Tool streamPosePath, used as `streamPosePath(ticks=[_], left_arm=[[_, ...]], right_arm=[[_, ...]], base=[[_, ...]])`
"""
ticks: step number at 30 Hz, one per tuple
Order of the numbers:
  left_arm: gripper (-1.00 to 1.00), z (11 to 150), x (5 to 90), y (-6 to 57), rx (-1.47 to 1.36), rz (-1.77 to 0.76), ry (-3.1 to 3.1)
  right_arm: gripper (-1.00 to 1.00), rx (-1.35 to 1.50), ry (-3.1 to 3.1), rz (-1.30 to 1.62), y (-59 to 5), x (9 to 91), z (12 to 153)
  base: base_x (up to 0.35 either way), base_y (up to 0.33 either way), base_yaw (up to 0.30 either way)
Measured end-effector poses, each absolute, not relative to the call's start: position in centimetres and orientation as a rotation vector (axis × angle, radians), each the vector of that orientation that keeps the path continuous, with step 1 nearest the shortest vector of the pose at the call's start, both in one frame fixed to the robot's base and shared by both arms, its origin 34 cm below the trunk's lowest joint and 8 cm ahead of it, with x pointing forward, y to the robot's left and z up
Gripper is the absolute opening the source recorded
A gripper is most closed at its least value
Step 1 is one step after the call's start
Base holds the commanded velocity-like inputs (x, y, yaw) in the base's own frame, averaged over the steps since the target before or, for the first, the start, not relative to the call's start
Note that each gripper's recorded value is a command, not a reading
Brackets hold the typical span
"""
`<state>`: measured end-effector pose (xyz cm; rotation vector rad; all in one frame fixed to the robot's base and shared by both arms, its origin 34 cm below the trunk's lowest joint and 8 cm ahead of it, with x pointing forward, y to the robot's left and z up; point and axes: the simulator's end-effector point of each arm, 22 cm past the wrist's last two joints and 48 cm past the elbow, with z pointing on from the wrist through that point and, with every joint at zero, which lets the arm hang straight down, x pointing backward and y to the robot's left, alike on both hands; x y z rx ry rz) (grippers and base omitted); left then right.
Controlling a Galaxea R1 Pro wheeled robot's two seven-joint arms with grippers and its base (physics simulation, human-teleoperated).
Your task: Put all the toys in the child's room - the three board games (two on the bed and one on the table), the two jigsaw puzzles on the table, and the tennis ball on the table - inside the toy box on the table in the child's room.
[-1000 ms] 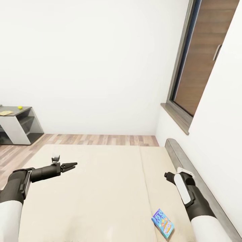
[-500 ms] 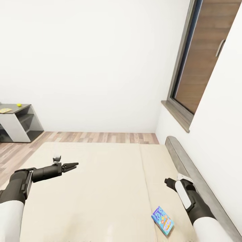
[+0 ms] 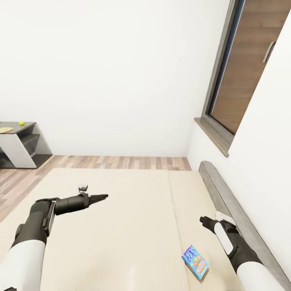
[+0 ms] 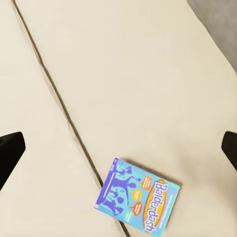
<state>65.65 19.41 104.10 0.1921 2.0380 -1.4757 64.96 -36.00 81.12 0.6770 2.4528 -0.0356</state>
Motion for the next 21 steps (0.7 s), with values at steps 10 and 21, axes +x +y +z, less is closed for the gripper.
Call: streamPosePath(ticks=[10,21], left_arm=[[1.0,106.7,62.3,11.3,0.422,-1.483,2.027],[1.0,111.7,59.3,11.2,0.457,-1.537,1.832]], right_arm=[[1.0,0.675,2.467,-0.035,-35.9,64.7,80.2],[1.0,0.678,2.485,-0.042,-36.0,64.3,79.2]], base=[[0.0,0.0,0.0],[0.0,0.0,0.0]])
